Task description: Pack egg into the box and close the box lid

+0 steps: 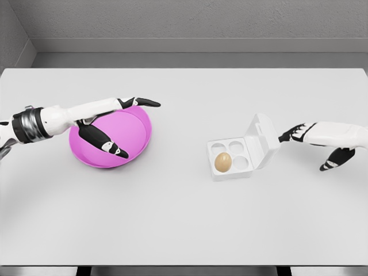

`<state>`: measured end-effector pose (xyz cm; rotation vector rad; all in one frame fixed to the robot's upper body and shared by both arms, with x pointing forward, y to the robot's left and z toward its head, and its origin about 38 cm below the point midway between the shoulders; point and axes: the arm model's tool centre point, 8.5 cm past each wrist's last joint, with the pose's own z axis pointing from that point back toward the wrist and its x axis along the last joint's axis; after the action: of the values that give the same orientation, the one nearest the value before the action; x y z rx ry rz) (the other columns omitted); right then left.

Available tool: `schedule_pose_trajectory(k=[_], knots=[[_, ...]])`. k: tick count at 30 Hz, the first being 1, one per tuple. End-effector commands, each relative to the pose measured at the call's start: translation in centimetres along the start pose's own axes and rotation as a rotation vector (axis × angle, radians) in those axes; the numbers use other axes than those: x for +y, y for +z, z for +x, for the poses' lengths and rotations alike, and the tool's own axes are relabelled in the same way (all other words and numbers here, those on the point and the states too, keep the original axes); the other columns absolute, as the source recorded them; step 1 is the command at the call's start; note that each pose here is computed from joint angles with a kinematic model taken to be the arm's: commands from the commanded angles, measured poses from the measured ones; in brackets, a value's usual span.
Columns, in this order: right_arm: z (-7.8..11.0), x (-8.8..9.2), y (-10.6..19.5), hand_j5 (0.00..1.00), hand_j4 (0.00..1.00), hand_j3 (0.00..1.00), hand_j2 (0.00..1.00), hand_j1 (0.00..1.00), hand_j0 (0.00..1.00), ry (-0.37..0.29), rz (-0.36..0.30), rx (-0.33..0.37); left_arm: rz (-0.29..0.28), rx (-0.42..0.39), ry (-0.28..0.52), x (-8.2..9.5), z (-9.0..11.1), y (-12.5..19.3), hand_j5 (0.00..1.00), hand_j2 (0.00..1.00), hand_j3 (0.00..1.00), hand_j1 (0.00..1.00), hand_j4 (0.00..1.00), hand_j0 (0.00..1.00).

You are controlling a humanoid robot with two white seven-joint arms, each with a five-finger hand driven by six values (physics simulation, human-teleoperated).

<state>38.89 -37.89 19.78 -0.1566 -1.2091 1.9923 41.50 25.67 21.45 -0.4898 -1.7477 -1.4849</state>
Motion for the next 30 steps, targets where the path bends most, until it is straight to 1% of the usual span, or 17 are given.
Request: schedule_pose_trajectory(k=[1, 2, 4, 6, 10, 12, 14, 17, 19, 22, 23, 25, 26, 27, 28, 29, 30], knots=[[1.0, -0.7, 0.4, 1.00, 1.00, 1.00, 1.00, 1.00, 1.00, 0.027, -0.002, -0.016, 0.009, 0.003, 0.009, 0.1, -0.2, 0.1, 1.00, 1.00, 1.00, 1.00, 1.00, 1.00], [1.0, -0.9, 1.0, 1.00, 1.00, 1.00, 1.00, 1.00, 1.00, 0.038, 0.002, -0.009, 0.009, -0.004, 0.011, 0.0, -0.2, -0.2, 1.00, 1.00, 1.00, 1.00, 1.00, 1.00], [1.5, -1.1, 0.9, 1.00, 1.00, 1.00, 1.00, 1.00, 1.00, 0.051, 0.003, -0.021, 0.011, -0.002, 0.013, 0.0, -0.3, -0.2, 1.00, 1.00, 1.00, 1.00, 1.00, 1.00], [2.5, -1.5, 0.6, 1.00, 1.00, 1.00, 1.00, 1.00, 1.00, 0.071, -0.001, -0.047, 0.014, 0.001, 0.013, 0.1, -0.4, -0.1, 1.00, 1.00, 1.00, 1.00, 1.00, 1.00], [3.7, -2.1, 0.2, 1.00, 1.00, 1.00, 1.00, 1.00, 1.00, 0.101, -0.008, -0.080, 0.015, -0.001, 0.013, 0.1, -0.4, -0.2, 1.00, 1.00, 1.00, 1.00, 1.00, 1.00], [3.8, -2.4, 0.3, 1.00, 1.00, 1.00, 1.00, 1.00, 1.00, 0.107, -0.012, -0.081, 0.014, 0.002, 0.014, 0.1, -0.4, -0.1, 1.00, 1.00, 1.00, 1.00, 1.00, 1.00], [4.5, -2.7, 0.1, 1.00, 1.00, 1.00, 1.00, 1.00, 1.00, 0.123, -0.015, -0.099, 0.016, 0.006, 0.017, 0.1, -0.6, 0.0, 1.00, 1.00, 1.00, 1.00, 1.00, 1.00], [5.0, -2.9, -0.4, 1.00, 1.00, 1.00, 1.00, 1.00, 1.00, 0.130, -0.024, -0.118, 0.015, 0.007, 0.018, 0.0, -0.6, -0.1, 1.00, 1.00, 1.00, 1.00, 1.00, 1.00], [5.7, -3.0, -1.9, 1.00, 1.00, 1.00, 1.00, 1.00, 1.00, 0.124, -0.044, -0.159, 0.018, 0.016, 0.021, 0.0, -0.9, 0.1, 1.00, 1.00, 1.00, 1.00, 1.00, 1.00], [7.3, -2.9, -4.9, 1.00, 1.00, 1.00, 1.00, 1.00, 1.00, 0.107, -0.075, -0.242, 0.016, 0.017, 0.023, -0.1, -0.9, 0.1, 1.00, 1.00, 1.00, 1.00, 1.00, 1.00], [7.4, -2.9, -5.1, 1.00, 1.00, 1.00, 1.00, 1.00, 1.00, 0.107, -0.077, -0.247, 0.014, 0.017, 0.024, -0.1, -0.9, 0.1, 1.00, 1.00, 1.00, 1.00, 1.00, 1.00], [7.2, -3.2, -4.7, 1.00, 1.00, 1.00, 1.00, 1.00, 1.00, 0.112, -0.084, -0.237, 0.016, 0.018, 0.023, 0.0, -1.0, 0.2, 1.00, 1.00, 1.00, 1.00, 1.00, 1.00], [6.7, -4.2, -3.8, 1.00, 1.00, 1.00, 1.00, 1.00, 1.00, 0.129, -0.103, -0.212, 0.017, 0.021, 0.023, 0.0, -1.0, 0.2, 1.00, 1.00, 1.00, 1.00, 1.00, 1.00], [5.8, -5.2, -1.9, 1.00, 1.00, 1.00, 1.00, 1.00, 1.00, 0.143, -0.132, -0.164, 0.017, 0.020, 0.024, 0.0, -1.0, 0.2, 1.00, 1.00, 1.00, 1.00, 1.00, 1.00], [5.2, -5.9, -0.4, 1.00, 1.00, 1.00, 1.00, 1.00, 1.00, 0.156, -0.144, -0.126, 0.017, 0.021, 0.023, 0.0, -1.0, 0.2, 1.00, 1.00, 1.00, 1.00, 1.00, 1.00], [4.4, -6.1, 0.7, 1.00, 1.00, 1.00, 1.00, 1.00, 1.00, 0.152, -0.148, -0.092, 0.017, 0.021, 0.023, 0.0, -1.0, 0.2, 1.00, 1.00, 1.00, 1.00, 1.00, 1.00], [3.1, -5.9, 1.2, 1.00, 1.00, 1.00, 1.00, 1.00, 1.00, 0.126, -0.150, -0.057, 0.020, 0.021, 0.021, 0.1, -0.9, 0.3, 1.00, 1.00, 1.00, 1.00, 1.00, 1.00]])
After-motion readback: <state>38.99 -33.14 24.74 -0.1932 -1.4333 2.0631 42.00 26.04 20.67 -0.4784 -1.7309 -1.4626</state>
